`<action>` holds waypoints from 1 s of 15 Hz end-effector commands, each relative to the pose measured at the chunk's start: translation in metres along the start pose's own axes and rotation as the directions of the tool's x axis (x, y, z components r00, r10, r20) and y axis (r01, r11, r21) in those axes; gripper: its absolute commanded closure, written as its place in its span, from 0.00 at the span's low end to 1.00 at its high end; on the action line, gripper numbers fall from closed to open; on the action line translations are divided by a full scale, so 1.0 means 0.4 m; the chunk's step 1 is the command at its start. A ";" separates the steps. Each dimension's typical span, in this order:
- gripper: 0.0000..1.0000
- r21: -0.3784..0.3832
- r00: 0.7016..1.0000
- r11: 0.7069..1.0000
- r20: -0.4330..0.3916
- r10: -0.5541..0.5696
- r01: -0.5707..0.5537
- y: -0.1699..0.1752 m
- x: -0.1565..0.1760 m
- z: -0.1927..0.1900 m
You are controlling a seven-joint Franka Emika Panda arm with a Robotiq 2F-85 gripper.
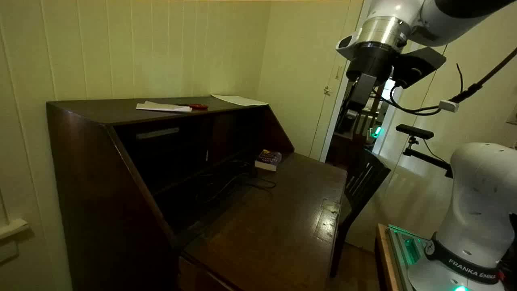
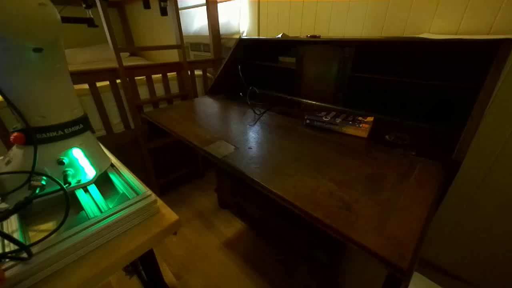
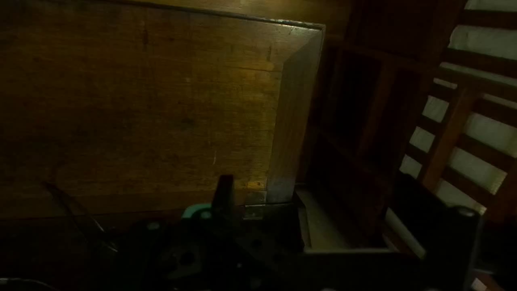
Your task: Put the pen on the top, on the desk shelf
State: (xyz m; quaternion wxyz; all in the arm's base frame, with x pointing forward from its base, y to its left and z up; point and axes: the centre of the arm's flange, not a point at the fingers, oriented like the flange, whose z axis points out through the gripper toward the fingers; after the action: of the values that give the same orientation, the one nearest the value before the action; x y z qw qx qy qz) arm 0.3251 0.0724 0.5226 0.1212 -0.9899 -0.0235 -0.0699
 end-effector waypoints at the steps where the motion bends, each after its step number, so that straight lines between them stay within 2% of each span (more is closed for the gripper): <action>1: 0.00 0.000 1.000 1.000 0.000 0.000 0.000 0.000 0.000 0.000; 5: 0.00 0.000 1.000 1.000 0.000 0.000 0.000 0.000 0.000 0.000; 6: 0.00 0.018 0.998 0.998 -0.030 0.059 -0.058 0.020 0.030 -0.002; 9: 0.00 -0.008 0.985 0.997 -0.154 0.075 -0.078 0.108 0.111 -0.056; 13: 0.00 -0.136 0.955 0.987 -0.294 0.040 -0.084 0.254 0.233 -0.180; 15: 0.00 -0.243 0.925 0.957 -0.375 0.057 -0.158 0.339 0.307 -0.254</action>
State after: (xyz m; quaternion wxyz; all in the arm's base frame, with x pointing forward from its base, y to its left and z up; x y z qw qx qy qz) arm 0.3910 -0.0383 0.5754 0.0543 -0.9740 0.0403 -0.2160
